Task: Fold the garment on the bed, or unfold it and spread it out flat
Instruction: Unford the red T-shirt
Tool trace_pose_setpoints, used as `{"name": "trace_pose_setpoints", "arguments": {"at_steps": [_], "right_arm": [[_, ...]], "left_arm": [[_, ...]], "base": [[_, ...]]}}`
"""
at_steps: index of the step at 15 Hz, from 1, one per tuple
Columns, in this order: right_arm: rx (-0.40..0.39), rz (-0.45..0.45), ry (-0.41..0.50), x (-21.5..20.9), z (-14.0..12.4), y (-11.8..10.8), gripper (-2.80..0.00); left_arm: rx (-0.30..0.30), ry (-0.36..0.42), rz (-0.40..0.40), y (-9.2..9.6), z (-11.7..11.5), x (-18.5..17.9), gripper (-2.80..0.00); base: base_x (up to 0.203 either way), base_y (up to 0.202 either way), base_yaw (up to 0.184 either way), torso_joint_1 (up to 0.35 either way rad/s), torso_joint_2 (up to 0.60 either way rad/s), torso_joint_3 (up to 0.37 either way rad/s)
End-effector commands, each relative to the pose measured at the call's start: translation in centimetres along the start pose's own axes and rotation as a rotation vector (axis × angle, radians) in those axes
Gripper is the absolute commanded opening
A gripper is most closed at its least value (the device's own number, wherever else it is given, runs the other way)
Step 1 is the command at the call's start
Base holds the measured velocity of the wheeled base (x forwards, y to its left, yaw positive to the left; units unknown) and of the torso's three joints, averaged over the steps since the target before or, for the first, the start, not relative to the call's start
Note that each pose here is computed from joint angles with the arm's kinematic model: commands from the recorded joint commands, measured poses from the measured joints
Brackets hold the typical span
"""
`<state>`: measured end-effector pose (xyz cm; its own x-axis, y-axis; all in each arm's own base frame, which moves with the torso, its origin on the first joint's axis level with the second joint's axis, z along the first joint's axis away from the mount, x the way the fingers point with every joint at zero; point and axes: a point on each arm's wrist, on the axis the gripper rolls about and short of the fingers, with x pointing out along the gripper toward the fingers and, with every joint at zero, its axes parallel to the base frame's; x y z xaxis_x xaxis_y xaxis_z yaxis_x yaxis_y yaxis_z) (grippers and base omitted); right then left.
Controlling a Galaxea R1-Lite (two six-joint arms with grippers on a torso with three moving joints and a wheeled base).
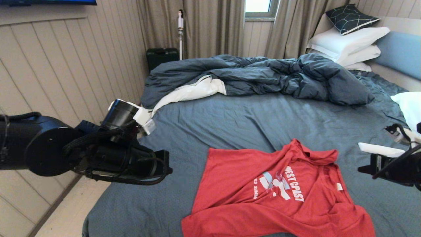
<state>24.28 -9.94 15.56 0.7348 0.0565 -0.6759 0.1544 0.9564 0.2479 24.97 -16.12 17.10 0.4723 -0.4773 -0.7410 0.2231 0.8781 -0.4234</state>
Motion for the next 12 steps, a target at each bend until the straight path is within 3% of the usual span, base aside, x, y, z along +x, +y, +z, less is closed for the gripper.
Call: {"name": "trace_pose_setpoints", "arguments": {"at_steps": [1, 4, 5, 12], "right_arm": [[0.005, 0.004, 0.009, 0.7, 0.3, -0.2, -2.80], [0.017, -0.004, 0.026, 1.8, 0.6, -1.0, -2.80], [0.026, -0.014, 0.032, 2.1, 0.6, -1.5, 0.00], [0.016, -0.024, 0.095, 2.2, -1.3, -2.2, 0.00]], "left_arm": [[0.001, 0.010, -0.002, -0.6, 1.0, 1.8, -2.80], [0.000, 0.013, -0.010, -1.0, 1.7, 3.0, -2.80], [-0.004, 0.022, -0.005, -0.8, 1.5, 3.2, -2.80], [-0.009, 0.072, 0.018, -0.4, 0.8, 4.4, -2.80]], "base": [[0.000, 0.000, 0.000, 0.000, 0.00, 0.000], [0.000, 0.000, 0.000, 0.000, 0.00, 0.000], [0.000, 0.000, 0.000, 0.000, 0.00, 0.000], [0.000, 0.000, 0.000, 0.000, 0.00, 0.000]]}}
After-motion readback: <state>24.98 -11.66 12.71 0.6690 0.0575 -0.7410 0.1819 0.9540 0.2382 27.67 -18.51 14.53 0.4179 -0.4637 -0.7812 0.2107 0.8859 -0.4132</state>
